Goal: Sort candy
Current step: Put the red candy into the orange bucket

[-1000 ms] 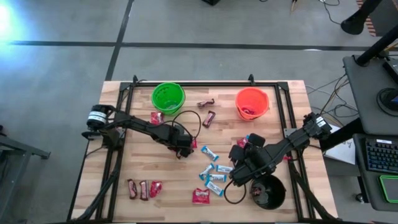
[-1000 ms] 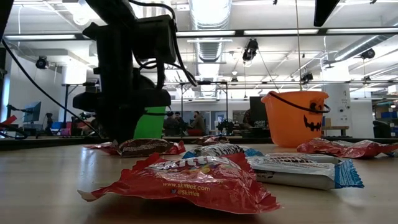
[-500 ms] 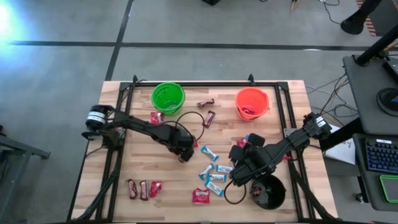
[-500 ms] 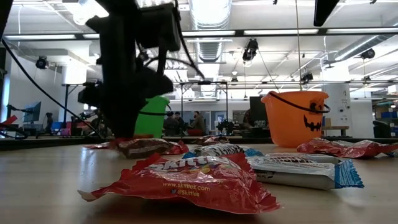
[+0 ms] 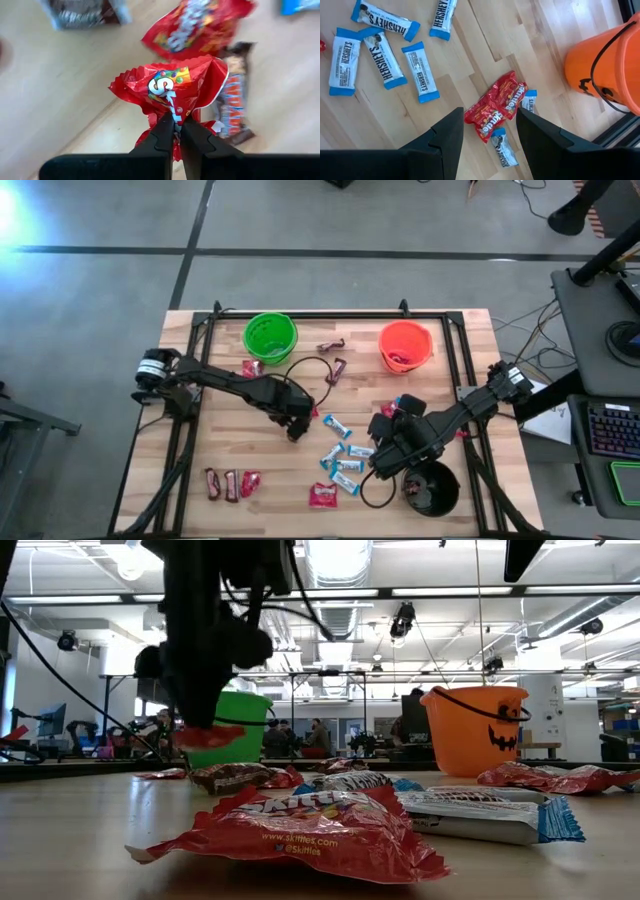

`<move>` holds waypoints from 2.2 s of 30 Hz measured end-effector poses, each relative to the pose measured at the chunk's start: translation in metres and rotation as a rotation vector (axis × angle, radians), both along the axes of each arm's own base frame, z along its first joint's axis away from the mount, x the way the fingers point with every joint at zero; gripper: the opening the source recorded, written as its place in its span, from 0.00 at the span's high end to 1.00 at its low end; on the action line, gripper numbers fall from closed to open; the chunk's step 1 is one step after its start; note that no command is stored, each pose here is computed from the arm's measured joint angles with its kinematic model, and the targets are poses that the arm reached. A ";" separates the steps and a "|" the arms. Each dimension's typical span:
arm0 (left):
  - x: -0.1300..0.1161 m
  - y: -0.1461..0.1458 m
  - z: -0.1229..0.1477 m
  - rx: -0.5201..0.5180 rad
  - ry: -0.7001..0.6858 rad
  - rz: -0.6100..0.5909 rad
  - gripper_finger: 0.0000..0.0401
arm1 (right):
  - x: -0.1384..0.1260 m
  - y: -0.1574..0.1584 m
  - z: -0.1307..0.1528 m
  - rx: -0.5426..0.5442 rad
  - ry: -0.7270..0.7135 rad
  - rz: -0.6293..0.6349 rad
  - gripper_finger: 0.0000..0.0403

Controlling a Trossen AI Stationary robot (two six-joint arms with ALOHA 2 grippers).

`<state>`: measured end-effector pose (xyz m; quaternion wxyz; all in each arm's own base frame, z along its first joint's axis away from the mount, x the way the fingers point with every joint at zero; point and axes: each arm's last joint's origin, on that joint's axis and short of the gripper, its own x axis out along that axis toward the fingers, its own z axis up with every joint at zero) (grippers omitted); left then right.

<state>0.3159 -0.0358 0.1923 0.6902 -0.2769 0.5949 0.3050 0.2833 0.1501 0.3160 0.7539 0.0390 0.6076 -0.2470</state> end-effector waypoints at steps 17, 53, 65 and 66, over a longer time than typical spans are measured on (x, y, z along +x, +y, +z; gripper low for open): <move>0.025 0.021 0.084 0.211 -0.074 -0.330 1.00 | -0.004 0.008 0.000 0.068 -0.026 -0.141 0.57; 0.045 0.139 0.139 0.345 -0.289 -0.835 1.00 | -0.017 0.031 -0.001 0.085 -0.200 -0.463 0.57; 0.081 0.162 0.153 0.398 -0.334 -0.938 1.00 | -0.016 0.029 -0.001 0.091 -0.259 -0.588 0.57; 0.086 0.164 0.153 0.397 -0.338 -0.948 1.00 | -0.016 0.029 -0.001 0.093 -0.262 -0.597 0.57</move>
